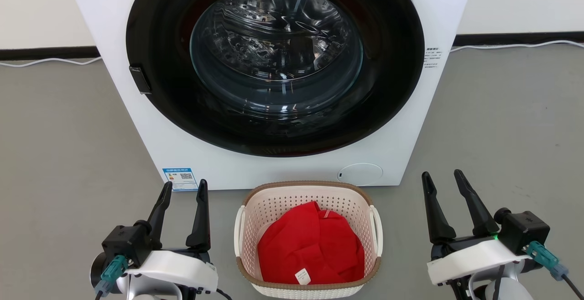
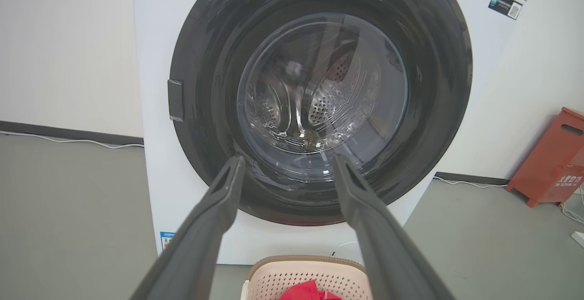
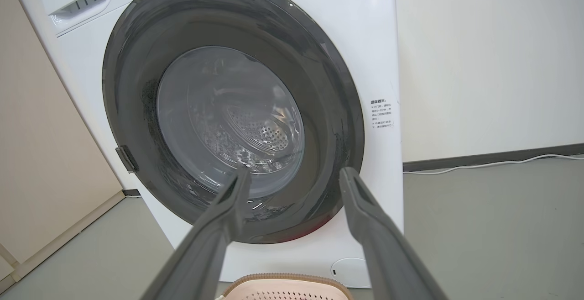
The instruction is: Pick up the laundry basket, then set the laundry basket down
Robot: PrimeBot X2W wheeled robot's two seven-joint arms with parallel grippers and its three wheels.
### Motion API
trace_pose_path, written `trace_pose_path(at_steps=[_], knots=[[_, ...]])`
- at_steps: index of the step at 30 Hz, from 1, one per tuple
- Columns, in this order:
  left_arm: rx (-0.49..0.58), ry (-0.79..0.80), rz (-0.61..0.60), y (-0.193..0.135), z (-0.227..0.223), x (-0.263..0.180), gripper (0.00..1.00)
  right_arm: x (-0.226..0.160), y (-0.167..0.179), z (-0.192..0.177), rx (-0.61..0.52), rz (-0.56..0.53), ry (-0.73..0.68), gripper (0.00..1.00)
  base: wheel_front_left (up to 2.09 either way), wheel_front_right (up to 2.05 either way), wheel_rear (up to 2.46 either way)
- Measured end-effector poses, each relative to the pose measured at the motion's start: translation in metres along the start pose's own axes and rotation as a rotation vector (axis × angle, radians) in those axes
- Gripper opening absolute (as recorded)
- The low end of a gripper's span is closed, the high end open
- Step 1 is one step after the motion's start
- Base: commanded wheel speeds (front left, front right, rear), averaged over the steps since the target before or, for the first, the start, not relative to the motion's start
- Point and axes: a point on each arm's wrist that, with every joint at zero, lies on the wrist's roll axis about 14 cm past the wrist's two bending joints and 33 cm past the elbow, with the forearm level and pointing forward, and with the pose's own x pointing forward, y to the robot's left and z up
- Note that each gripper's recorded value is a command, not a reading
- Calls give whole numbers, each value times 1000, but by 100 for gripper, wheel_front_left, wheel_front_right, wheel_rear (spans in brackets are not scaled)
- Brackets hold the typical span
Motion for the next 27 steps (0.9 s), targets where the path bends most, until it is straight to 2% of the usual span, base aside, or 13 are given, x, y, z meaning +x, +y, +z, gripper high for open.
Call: trace_pose_path(at_steps=[25, 26, 27], knots=[[-33, 24, -8, -5, -8, -1, 100, 1, -2, -5, 11, -13, 27, 100, 0, 0, 0], [-41, 23, -8, -5, -8, -1, 0, 1, -2, -5, 11, -13, 27, 0, 0, 0, 0], [-42, 27, -8, -4, -10, -1, 0, 0, -2, -7, 12, -16, 33, 0, 0, 0, 0]])
